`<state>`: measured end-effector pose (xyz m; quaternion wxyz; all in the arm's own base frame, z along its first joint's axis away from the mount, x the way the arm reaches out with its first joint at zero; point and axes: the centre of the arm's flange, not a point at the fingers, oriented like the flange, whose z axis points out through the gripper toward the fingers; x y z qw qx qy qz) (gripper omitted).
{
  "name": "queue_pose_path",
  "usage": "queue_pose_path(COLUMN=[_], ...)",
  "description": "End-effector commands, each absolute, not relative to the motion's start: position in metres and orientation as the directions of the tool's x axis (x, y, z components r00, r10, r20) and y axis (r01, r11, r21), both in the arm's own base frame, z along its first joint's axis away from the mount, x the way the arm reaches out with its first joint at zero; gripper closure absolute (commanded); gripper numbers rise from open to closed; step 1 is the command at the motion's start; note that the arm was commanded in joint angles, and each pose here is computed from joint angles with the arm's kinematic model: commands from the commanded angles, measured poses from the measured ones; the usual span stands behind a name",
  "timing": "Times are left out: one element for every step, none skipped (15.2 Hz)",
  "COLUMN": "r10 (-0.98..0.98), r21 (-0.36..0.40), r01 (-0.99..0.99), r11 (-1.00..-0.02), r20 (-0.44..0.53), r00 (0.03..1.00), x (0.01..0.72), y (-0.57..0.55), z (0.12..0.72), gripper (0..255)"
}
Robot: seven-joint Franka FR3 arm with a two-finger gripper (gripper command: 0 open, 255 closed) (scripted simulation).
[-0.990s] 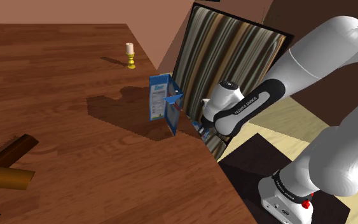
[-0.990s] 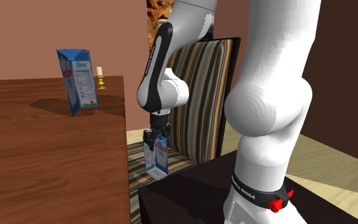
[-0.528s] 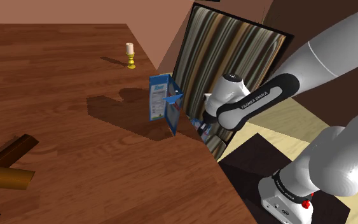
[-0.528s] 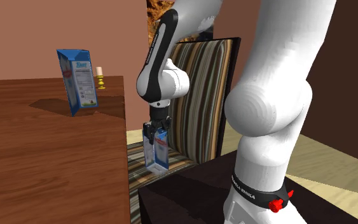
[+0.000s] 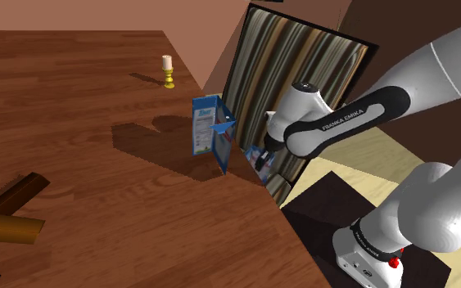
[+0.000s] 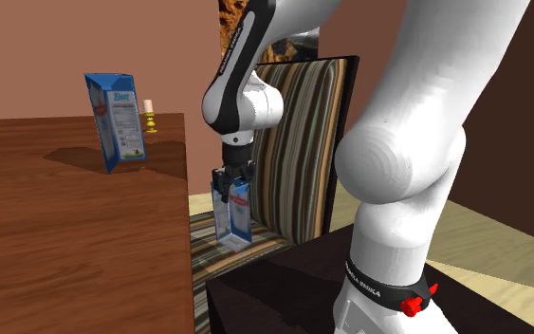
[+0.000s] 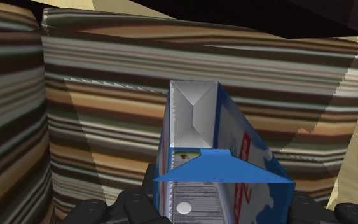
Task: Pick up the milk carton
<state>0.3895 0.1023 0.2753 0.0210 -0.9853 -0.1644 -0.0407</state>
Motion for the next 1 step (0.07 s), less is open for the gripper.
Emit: queue_pose_path(r10=[0.322], r21=[-0.028], r01=[0.326], r11=[-0.945], r20=[0.088], r00=[0.943], x=[0.3898], y=[0.1021], z=[0.2797], gripper=[255])
